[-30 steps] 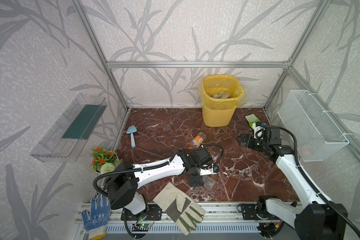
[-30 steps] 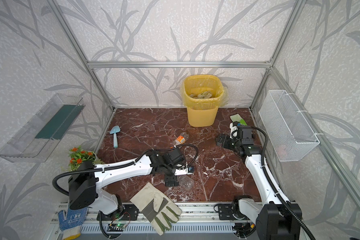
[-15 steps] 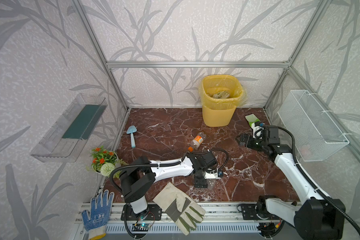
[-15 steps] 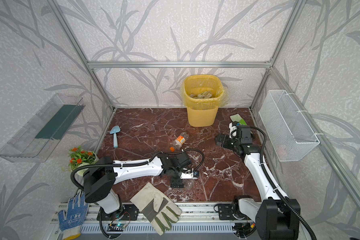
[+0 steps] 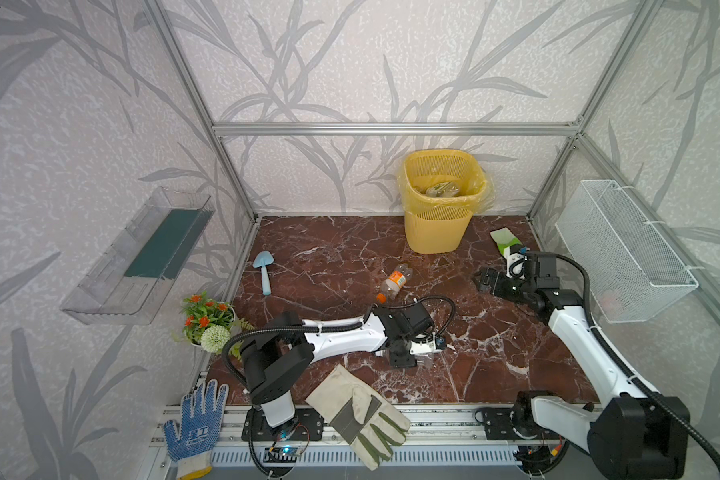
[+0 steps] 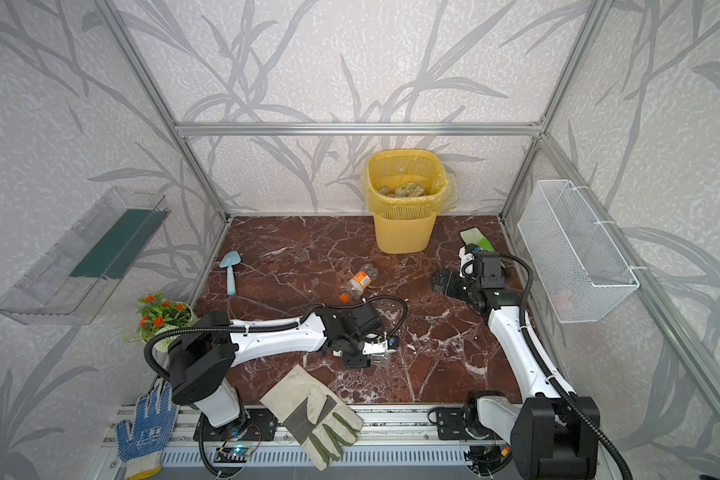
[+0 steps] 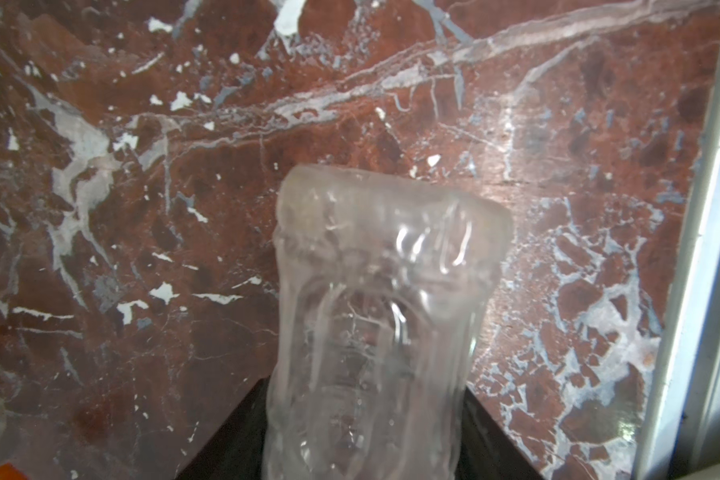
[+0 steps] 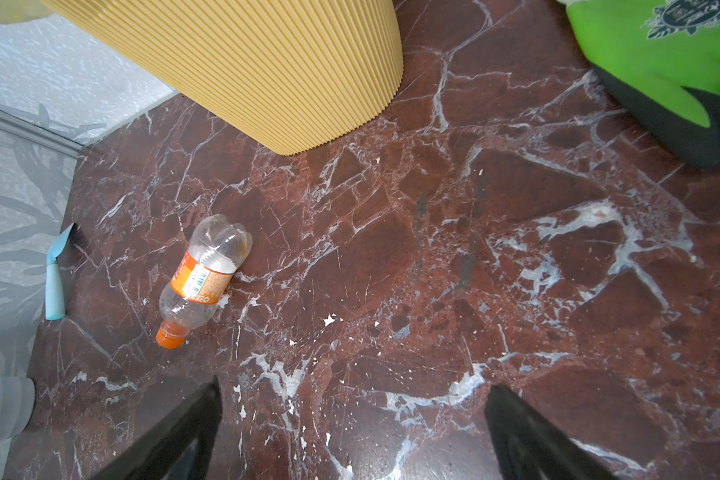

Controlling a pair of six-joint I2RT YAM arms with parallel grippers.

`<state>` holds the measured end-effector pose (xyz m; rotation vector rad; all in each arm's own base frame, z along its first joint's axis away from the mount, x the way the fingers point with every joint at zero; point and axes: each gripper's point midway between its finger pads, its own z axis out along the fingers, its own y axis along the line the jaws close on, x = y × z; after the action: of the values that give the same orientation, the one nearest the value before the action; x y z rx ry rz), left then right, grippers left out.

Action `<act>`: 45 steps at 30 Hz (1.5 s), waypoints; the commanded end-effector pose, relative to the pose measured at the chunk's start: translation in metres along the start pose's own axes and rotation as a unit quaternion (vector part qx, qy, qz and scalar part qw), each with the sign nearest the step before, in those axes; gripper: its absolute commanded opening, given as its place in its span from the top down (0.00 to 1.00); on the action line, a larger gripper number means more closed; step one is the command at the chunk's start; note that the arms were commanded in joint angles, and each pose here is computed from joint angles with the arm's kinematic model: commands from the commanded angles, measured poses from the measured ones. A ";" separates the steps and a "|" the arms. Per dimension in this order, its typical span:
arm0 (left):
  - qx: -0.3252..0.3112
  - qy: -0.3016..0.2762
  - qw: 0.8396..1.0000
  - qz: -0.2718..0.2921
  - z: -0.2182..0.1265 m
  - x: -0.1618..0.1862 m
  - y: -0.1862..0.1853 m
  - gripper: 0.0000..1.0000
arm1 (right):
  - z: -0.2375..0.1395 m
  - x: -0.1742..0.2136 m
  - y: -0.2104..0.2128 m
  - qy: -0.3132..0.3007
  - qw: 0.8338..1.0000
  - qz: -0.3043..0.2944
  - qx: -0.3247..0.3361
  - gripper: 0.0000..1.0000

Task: Throw the plastic bottles in the bin
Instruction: 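Carry the white-cap bottle over the yellow bin and open the left gripper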

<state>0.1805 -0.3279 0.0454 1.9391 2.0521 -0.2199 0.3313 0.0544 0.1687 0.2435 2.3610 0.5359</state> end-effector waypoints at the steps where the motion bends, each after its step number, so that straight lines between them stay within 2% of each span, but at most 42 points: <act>1: -0.001 -0.030 0.997 -0.067 -0.008 -0.001 0.011 0.47 | 0.001 0.003 -0.007 0.001 1.000 0.005 0.012 0.00; 4: -0.020 -0.066 0.988 -0.140 -0.023 -0.001 0.033 0.50 | 0.005 0.004 -0.010 0.005 1.000 0.006 0.018 0.00; 7: -0.039 -0.118 0.968 -0.217 -0.046 0.000 0.057 0.52 | 0.010 0.006 -0.017 0.003 0.999 0.005 0.031 0.01; 10: -0.073 -0.181 0.936 -0.293 -0.077 0.008 0.085 0.51 | 0.009 0.004 -0.029 -0.018 0.998 0.026 0.059 0.01; 11: -0.091 -0.202 0.918 -0.327 -0.090 0.016 0.097 0.52 | 0.007 0.002 -0.035 -0.035 0.995 0.050 0.075 0.01; 12: -0.114 -0.220 0.895 -0.370 -0.103 0.027 0.111 0.51 | 0.005 -0.001 -0.035 -0.053 0.994 0.055 0.072 0.01; 13: -0.124 -0.237 0.879 -0.396 -0.113 0.036 0.119 0.51 | 0.002 -0.005 -0.031 -0.069 0.994 0.056 0.059 0.01; 14: -0.140 -0.256 0.853 -0.433 -0.127 0.048 0.129 0.51 | 0.000 -0.008 -0.026 -0.085 0.994 0.056 0.044 0.01; 15: -0.175 -0.264 0.820 -0.476 -0.140 0.066 0.140 0.50 | -0.002 -0.011 -0.023 -0.102 0.992 0.060 0.032 0.01; 17: -0.213 -0.283 0.772 -0.528 -0.161 0.097 0.154 0.49 | -0.004 -0.015 -0.024 -0.116 0.990 0.066 0.036 0.01; 19: -0.252 -0.289 0.708 -0.593 -0.178 0.135 0.166 0.46 | 0.000 -0.014 -0.033 -0.092 0.991 0.063 0.074 0.01; 21: -0.273 -0.283 0.641 -0.659 -0.188 0.175 0.174 0.45 | 0.012 -0.005 -0.049 -0.025 0.988 0.056 0.141 0.01; 23: -0.280 -0.274 0.582 -0.712 -0.190 0.208 0.177 0.44 | 0.017 0.006 -0.058 0.045 0.980 0.049 0.185 0.01; 24: -0.276 -0.272 0.558 -0.734 -0.190 0.220 0.178 0.44 | 0.020 0.007 -0.058 0.064 0.977 0.045 0.197 0.01; 27: -0.256 -0.279 0.507 -0.774 -0.186 0.241 0.184 0.45 | 0.022 0.002 -0.059 0.069 0.971 0.067 0.218 0.01; 30: -0.253 -0.291 0.487 -0.784 -0.184 0.247 0.191 0.45 | 0.035 0.000 -0.045 0.046 0.985 0.085 0.141 0.04; 33: -0.260 -0.286 0.485 -0.784 -0.186 0.250 0.199 0.45 | 0.041 -0.003 -0.026 -0.001 0.994 0.091 0.067 0.01; 38: -0.245 -0.272 0.480 -0.797 -0.177 0.259 0.209 0.45 | 0.041 0.001 -0.025 0.020 0.993 0.051 0.101 0.01; 41: -0.212 -0.264 0.460 -0.821 -0.160 0.269 0.211 0.45 | 0.039 0.006 -0.029 0.031 0.992 0.044 0.112 0.01; 45: -0.178 -0.270 0.432 -0.842 -0.145 0.271 0.225 0.45 | 0.045 0.012 -0.026 0.032 0.994 0.047 0.091 0.01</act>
<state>0.3570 -0.0033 0.1026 -0.9025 2.2963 -0.4593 0.3511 0.0450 0.1189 0.4569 2.4810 0.3528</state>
